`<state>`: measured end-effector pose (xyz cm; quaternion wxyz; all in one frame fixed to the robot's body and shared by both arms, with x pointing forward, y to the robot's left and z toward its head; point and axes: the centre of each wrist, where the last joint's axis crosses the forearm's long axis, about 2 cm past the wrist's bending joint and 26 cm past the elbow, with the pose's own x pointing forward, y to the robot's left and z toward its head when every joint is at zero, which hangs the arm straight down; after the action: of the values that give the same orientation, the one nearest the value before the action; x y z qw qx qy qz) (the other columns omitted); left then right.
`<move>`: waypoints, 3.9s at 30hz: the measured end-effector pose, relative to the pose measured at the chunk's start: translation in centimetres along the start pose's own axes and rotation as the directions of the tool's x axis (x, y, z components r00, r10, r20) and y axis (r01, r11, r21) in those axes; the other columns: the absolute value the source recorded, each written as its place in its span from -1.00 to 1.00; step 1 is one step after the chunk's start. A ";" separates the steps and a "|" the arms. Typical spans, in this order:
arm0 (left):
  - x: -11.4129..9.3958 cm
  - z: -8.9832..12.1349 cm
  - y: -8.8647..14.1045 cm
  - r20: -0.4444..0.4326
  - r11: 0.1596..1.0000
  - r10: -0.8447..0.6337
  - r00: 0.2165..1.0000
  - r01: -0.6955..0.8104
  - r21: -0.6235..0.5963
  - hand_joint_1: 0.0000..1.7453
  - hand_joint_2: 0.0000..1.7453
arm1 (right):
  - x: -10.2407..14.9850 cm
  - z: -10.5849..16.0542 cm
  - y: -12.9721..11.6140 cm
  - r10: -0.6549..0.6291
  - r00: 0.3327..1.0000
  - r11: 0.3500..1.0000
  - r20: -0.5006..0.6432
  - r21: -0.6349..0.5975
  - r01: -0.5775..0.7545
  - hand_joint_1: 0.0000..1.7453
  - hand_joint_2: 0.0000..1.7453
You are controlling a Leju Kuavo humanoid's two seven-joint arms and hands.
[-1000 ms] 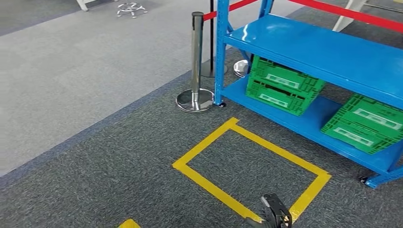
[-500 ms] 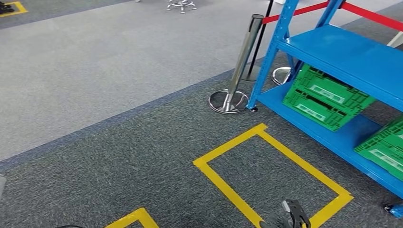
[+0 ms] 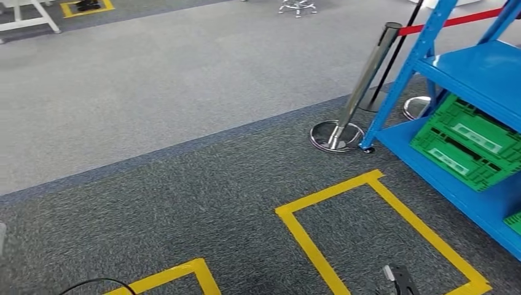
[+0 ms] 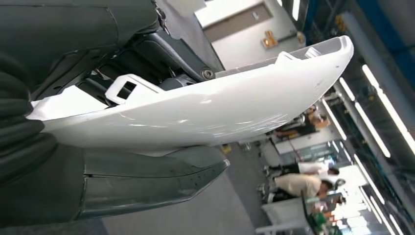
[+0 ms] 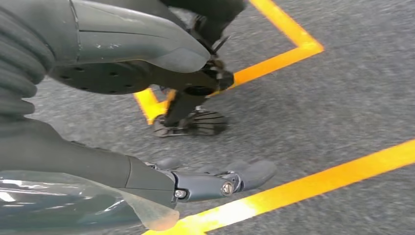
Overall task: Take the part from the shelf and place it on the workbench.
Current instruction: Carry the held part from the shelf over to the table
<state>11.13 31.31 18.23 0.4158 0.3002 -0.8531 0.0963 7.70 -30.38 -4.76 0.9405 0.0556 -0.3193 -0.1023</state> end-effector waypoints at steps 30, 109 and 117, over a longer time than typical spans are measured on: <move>-0.6 0.6 0.1 0.022 0.996 -0.063 0.998 0.061 0.068 1.00 1.00 | 1.7 1.5 1.3 0.165 0.986 0.977 -0.004 0.138 -0.163 -1.00 1.00; -2.4 0.0 -5.2 0.079 0.983 0.103 0.992 -0.089 -0.160 1.00 1.00 | 12.3 -5.2 16.9 -0.042 0.999 0.969 -0.016 0.244 0.045 -1.00 1.00; -2.1 0.6 -3.1 0.084 0.990 0.046 0.995 -0.034 -0.136 1.00 1.00 | 11.5 -5.4 13.9 0.017 1.000 0.974 -0.002 0.228 -0.016 -1.00 1.00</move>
<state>13.58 29.46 16.00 0.3957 0.2580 -0.8807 0.0339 22.10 -19.25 0.07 0.9293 0.1605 -0.3277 -0.0571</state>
